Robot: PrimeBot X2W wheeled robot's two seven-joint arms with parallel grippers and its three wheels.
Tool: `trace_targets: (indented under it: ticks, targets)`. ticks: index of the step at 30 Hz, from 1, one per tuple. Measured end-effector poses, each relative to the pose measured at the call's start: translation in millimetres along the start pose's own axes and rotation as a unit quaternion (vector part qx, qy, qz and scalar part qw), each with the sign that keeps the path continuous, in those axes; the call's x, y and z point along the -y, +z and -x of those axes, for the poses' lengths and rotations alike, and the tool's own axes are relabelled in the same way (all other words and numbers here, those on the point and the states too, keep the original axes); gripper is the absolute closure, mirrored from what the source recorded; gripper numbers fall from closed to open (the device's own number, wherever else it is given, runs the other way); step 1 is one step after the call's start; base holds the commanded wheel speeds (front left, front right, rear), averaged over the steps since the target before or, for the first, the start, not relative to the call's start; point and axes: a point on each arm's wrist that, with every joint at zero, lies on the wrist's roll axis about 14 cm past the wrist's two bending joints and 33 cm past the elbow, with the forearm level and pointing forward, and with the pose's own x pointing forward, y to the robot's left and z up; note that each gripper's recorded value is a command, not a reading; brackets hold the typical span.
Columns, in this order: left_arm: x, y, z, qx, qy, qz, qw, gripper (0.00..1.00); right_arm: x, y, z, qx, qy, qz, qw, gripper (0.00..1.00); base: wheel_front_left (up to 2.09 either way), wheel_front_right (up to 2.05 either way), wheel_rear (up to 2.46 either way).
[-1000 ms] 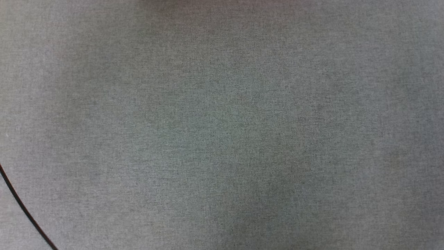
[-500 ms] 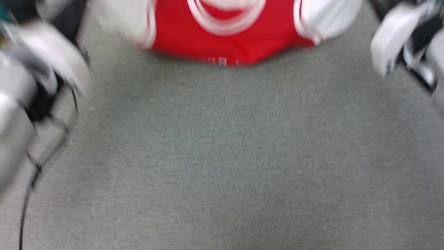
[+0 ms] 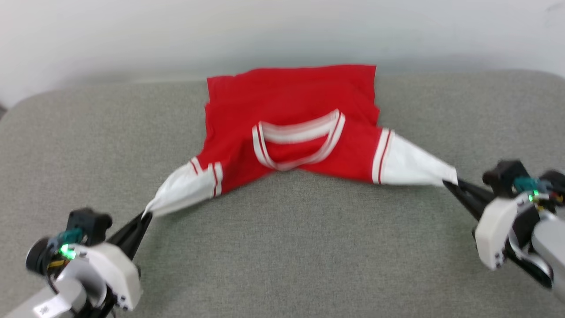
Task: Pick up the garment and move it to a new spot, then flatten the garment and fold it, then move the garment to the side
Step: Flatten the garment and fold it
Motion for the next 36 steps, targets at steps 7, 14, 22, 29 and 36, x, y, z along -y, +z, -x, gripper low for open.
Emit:
trace_targets:
  ticks: [7,14,22,29,36]
  targets:
    - [-3.6,-22.1,43.7,-0.017,0.032,0.037,0.999,1.0,-14.4,-40.2,53.5,-0.029,-0.014,-0.047,0.998,1.0,0.0,0.0,0.0]
    - [0.9,-58.3,81.0,-0.053,0.058,0.055,0.995,1.0,-33.0,-70.7,93.4,-0.058,-0.018,-0.093,0.994,1.0,0.0,0.0,0.0]
    - [4.7,-89.9,114.8,-0.091,0.081,0.088,0.989,1.0,-55.9,-105.0,126.6,-0.135,-0.005,-0.133,0.982,1.0,0.0,0.0,0.0]
    - [15.8,-91.3,119.1,-0.09,0.072,0.088,0.989,1.0,-54.1,-98.9,125.3,-0.162,0.003,-0.127,0.979,0.0,0.0,0.0,0.0]
    - [21.1,-75.8,103.0,-0.072,0.06,0.075,0.993,1.0,-15.6,-23.5,95.0,-0.101,-0.008,-0.072,0.992,0.0,0.0,0.0,0.0]
